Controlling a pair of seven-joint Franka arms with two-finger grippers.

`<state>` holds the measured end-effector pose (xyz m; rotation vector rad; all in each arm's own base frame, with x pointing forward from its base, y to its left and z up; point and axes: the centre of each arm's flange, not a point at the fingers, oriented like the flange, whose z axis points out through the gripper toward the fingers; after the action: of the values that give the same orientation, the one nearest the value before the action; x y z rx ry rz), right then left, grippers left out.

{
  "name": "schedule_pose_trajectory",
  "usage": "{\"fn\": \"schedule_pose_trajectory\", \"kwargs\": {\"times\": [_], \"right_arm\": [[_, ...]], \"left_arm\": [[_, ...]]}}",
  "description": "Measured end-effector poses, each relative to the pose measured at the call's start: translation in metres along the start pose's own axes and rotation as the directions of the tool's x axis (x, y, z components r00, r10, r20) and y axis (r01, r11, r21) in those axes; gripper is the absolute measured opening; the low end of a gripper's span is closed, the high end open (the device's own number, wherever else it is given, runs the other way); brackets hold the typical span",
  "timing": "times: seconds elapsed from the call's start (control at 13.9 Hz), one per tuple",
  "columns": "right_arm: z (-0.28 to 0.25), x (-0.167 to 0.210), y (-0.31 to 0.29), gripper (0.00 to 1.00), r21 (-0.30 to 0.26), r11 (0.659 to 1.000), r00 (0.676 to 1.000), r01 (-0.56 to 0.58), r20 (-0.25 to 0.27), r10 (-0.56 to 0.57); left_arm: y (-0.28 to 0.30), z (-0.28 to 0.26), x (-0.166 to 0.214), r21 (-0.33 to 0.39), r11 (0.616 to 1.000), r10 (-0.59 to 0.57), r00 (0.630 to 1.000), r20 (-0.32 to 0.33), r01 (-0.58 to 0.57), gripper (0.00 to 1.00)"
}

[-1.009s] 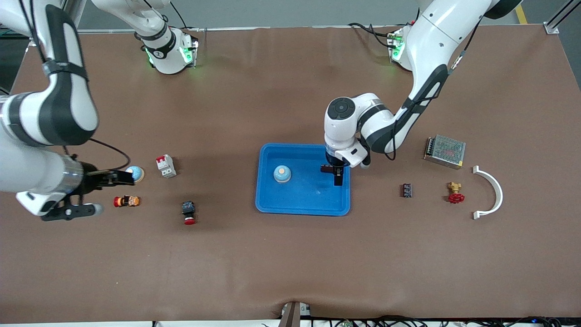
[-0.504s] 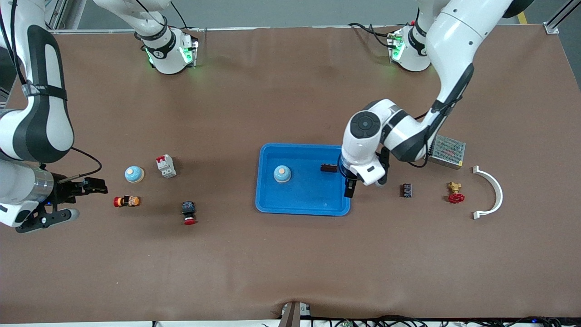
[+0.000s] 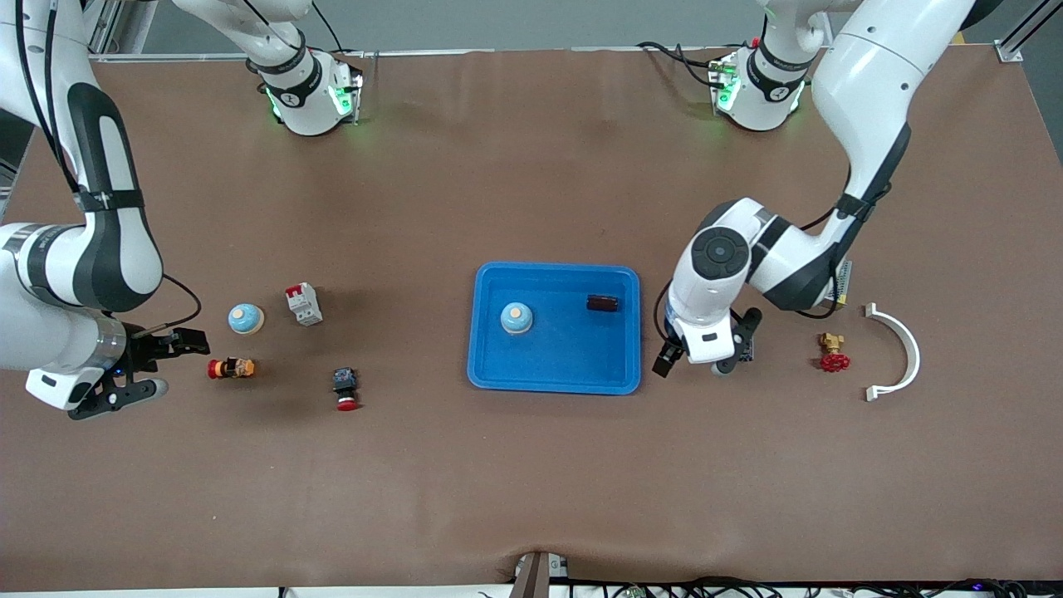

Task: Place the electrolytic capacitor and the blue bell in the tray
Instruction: 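Move the right gripper to the second blue button while the left gripper reaches the capacitor, then grasp the second blue button with the right gripper while the left gripper grasps the capacitor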

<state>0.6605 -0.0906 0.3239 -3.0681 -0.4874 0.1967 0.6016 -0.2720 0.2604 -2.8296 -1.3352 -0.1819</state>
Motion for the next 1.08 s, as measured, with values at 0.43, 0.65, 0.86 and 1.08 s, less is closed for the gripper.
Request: {"fn": "schedule_pose_trajectory", "kwargs": {"times": [0.43, 0.65, 0.86, 1.08], "right_arm": [[0.040, -0.024, -0.006, 1.00, -0.002, 1.000, 1.000, 0.004, -0.016, -0.004], [0.052, -0.039, -0.011, 1.00, -0.003, 1.000, 1.000, 0.005, -0.017, -0.005], [0.067, -0.055, -0.009, 1.00, -0.009, 1.000, 0.999, 0.012, -0.034, -0.013], [0.085, -0.070, -0.011, 1.00, -0.012, 1.000, 0.999, 0.012, -0.040, -0.013]], "left_arm": [[-0.024, 0.009, 0.061, 0.039, 0.931, 0.361, 0.932, 0.014, -0.362, 1.00], [-0.037, 0.012, 0.092, 0.044, 0.883, 0.466, 0.884, 0.022, -0.467, 1.00], [-0.046, 0.010, 0.117, 0.036, 0.816, 0.576, 0.817, 0.022, -0.577, 1.00], [-0.042, 0.000, 0.128, 0.020, 0.660, 0.751, 0.660, 0.008, -0.751, 1.00]]}}
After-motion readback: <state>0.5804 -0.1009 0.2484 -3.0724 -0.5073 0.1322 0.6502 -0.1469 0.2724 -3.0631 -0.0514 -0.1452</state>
